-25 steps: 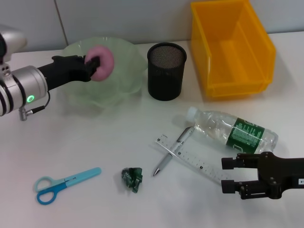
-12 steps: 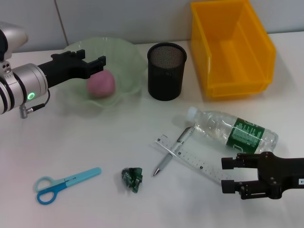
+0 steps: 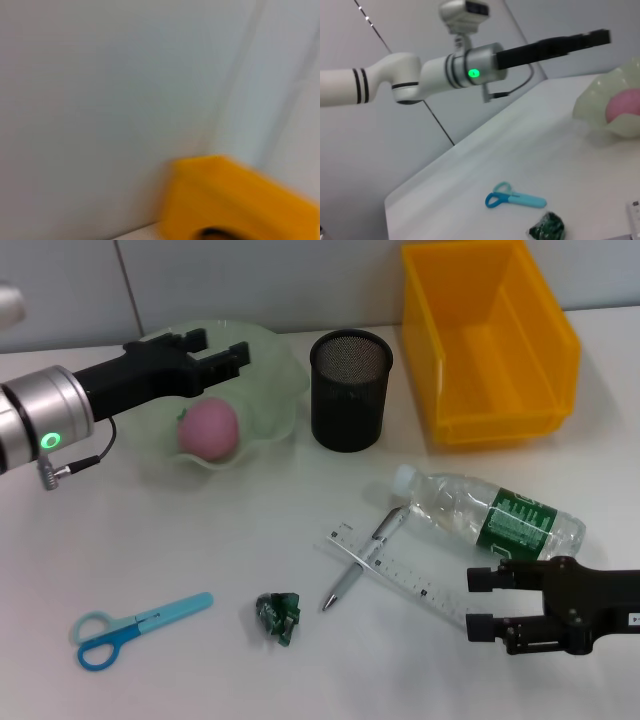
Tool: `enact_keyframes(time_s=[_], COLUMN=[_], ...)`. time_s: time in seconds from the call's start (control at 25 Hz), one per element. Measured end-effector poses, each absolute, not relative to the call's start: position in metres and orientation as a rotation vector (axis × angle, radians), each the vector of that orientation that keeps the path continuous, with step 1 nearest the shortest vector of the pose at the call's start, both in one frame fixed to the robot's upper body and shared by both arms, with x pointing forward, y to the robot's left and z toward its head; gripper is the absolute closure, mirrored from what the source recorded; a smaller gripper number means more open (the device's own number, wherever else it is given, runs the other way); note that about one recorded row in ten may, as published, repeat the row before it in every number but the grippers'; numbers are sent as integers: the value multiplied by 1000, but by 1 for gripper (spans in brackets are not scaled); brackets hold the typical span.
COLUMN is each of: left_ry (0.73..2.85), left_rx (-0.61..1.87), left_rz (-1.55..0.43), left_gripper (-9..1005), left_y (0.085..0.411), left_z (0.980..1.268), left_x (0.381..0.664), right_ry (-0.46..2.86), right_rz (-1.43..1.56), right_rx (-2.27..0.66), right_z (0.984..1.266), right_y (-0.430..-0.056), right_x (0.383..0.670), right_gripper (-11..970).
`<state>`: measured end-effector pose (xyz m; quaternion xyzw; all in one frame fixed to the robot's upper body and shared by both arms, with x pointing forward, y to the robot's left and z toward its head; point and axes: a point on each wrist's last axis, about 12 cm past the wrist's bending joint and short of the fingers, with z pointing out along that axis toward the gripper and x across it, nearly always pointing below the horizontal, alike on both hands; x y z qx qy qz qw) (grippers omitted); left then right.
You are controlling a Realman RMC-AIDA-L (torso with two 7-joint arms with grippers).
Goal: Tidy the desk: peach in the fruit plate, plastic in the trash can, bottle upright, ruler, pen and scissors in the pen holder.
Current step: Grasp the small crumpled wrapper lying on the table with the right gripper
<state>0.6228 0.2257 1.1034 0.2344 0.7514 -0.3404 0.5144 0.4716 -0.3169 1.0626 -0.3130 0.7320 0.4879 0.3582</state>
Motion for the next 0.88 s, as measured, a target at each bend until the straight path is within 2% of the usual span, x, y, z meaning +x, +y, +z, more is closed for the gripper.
enact_keyframes(time_s=[0.08,0.2,0.44,0.56,0.88], left_ry=[1784,1684,1655,1696,1759], left_rx=[582,684,791,912,1085], left_rz=[-865,-1076,-1207,-1217,-1172], left_gripper=[275,277,276,275,274], left_y=[227,240,250,245,237], left_z=[1108,1125,1125,1113,1101], left_x=[618,586,559,548,543], right_ry=[1876,1833,1768,1779,1939], right_rz=[1256,1265,1274,1274,1310], right_rx=[-794,-766,-770,-792,-1022], right_z=[1065,1071,1089,1099,1142], right_y=[-318,-322,-332,-334,-326], right_x=[472,473,476,483,523], right_gripper=[180,180,180,180,182])
